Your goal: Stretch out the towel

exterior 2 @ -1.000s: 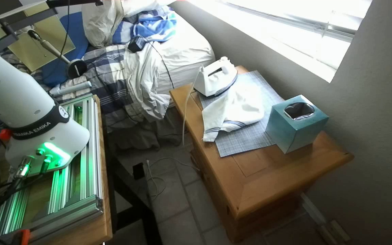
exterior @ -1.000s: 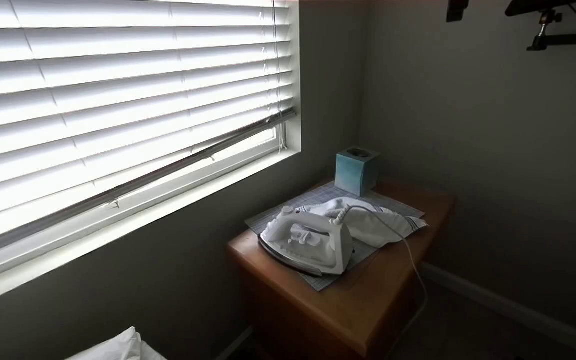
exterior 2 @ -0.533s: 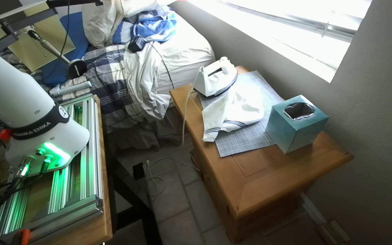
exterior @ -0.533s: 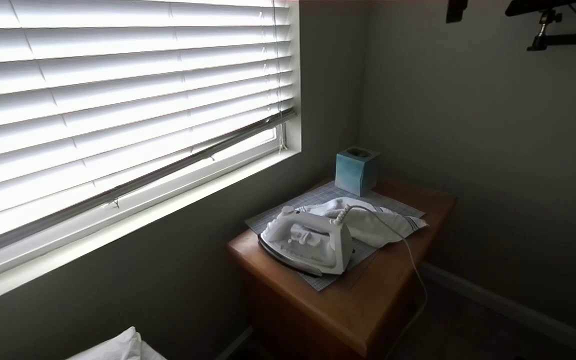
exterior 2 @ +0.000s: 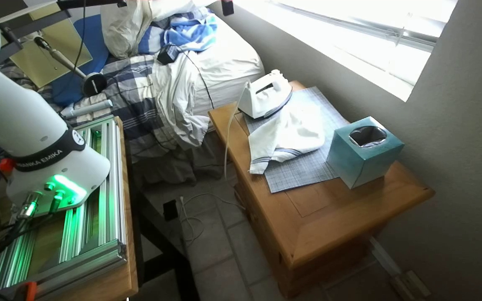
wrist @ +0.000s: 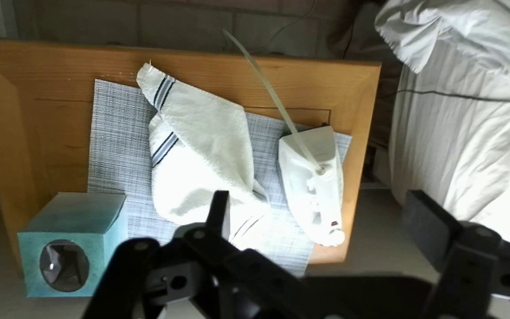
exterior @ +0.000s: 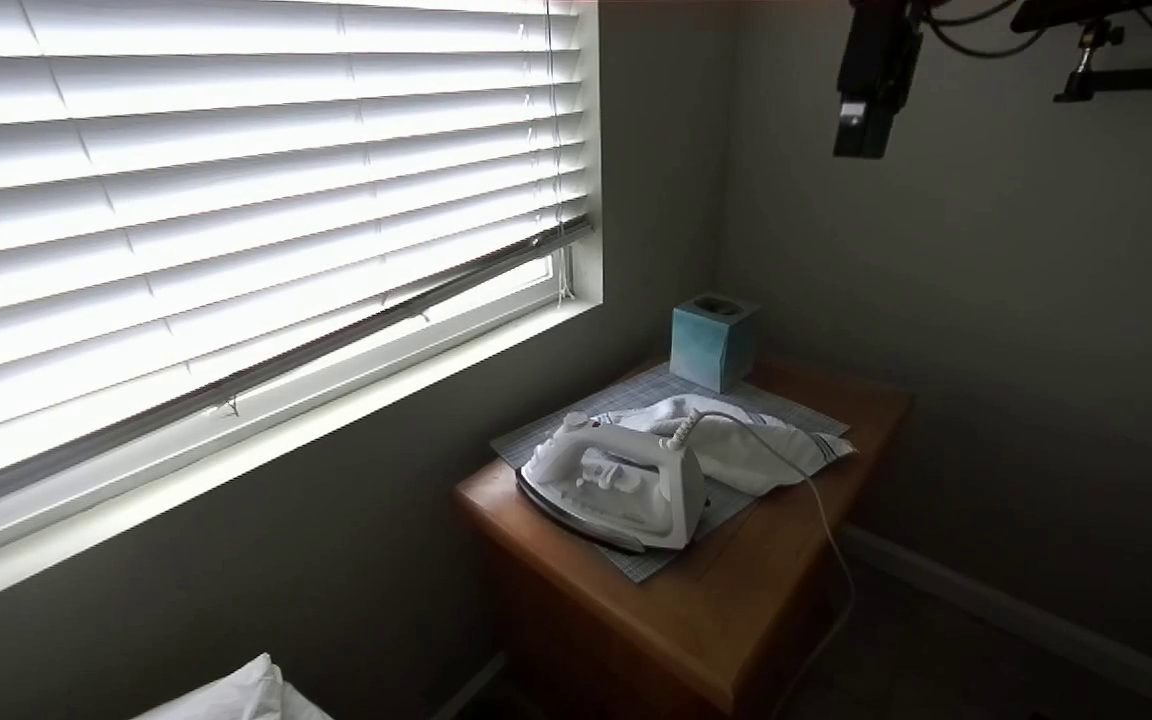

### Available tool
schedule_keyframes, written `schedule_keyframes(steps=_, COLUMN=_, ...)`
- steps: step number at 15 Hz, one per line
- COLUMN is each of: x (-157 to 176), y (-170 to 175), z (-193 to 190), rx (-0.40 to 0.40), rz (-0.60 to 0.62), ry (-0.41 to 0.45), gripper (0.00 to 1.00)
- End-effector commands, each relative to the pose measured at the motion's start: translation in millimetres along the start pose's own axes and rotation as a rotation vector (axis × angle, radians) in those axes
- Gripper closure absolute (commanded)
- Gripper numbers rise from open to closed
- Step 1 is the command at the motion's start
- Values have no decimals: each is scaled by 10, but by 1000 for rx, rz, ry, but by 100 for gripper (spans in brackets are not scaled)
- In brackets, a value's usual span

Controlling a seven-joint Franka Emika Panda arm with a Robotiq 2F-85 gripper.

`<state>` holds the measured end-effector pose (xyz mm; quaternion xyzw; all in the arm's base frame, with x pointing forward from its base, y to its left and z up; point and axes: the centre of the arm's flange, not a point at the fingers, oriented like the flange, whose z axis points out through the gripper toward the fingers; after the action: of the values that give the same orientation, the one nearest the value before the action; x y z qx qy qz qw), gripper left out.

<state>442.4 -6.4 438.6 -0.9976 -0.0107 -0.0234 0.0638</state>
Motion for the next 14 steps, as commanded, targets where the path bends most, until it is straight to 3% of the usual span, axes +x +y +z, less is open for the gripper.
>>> schedule_keyframes(steps=1, x=-186, y=391, z=624, rx=56, rz=144, ry=116, gripper=0)
schedule_keyframes(steps=3, x=-303, y=642, z=954, rx=96, rz=245, ry=148, gripper=0)
schedule_keyframes(steps=9, x=-577, y=1350, z=1745, rx=172, rz=491, ry=132, gripper=0)
schedule_keyframes(steps=10, x=-587, y=1445, z=1793, rx=200, rz=487, ry=136, gripper=0)
schedule_keyframes(steps=11, x=-682, y=1233, z=1535, rx=153, rz=479, ry=119, gripper=0)
schedule_keyframes(steps=14, x=-718, y=1395, z=1637, rx=173, rz=494, ry=120, gripper=0)
